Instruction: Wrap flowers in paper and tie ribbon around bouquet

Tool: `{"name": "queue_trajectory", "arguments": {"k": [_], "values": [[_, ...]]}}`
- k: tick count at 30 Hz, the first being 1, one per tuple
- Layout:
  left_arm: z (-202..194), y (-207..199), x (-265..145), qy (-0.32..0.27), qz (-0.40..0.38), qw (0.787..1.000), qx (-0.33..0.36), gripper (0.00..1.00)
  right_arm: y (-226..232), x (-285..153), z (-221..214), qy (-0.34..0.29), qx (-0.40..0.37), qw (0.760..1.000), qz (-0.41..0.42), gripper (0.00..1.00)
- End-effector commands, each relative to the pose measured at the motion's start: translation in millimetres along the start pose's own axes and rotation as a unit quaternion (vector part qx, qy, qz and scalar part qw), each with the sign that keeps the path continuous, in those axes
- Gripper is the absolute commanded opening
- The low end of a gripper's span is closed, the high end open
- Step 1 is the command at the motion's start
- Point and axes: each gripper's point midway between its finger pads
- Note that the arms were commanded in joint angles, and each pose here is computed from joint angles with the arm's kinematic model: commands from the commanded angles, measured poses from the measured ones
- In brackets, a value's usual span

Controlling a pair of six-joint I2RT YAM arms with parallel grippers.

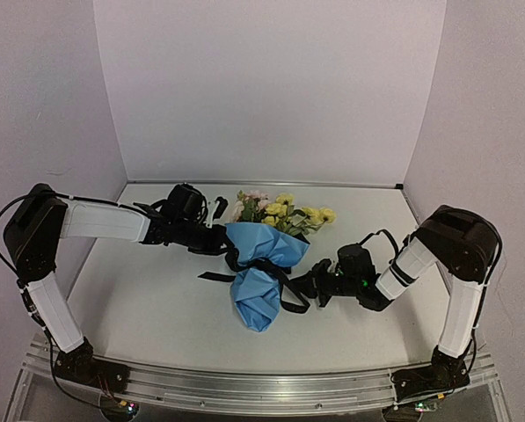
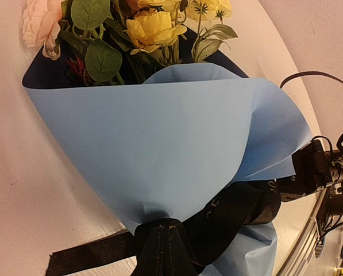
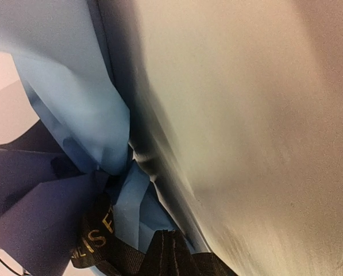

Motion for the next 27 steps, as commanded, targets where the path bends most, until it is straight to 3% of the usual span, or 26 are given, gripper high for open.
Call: {"name": "queue_trajectory", "arguments": {"k": [1,20,24,27], "values": [[14,-5,-5,-0.015,-0.005,1.0,0.009,0.0,22,-7,-3,-0.001,-0.01,0.999,0.037,0.0],[15,-8,-10,-0.026,-0.011,1.0,0.006,0.04,9,-27,7,-0.045,-0.029,0.999,0.007,0.01],[14,-9,-10,-0.025,-0.013,1.0,0.006,0.03,12,-21,3,-0.031,-0.028,0.999,0.006,0.35],[14,-10,-10,-0.025,-0.015,1.0,0.006,0.03,15,-17,0,-0.019,-0.028,0.999,0.006,0.48]]}}
Point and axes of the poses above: each gripper's point midway between its finger pads, its own x axis out along the fingers, its own y axis along the line the jaws close on, z = x × y, and after that the axes turned 13 degrees about x, right-handed
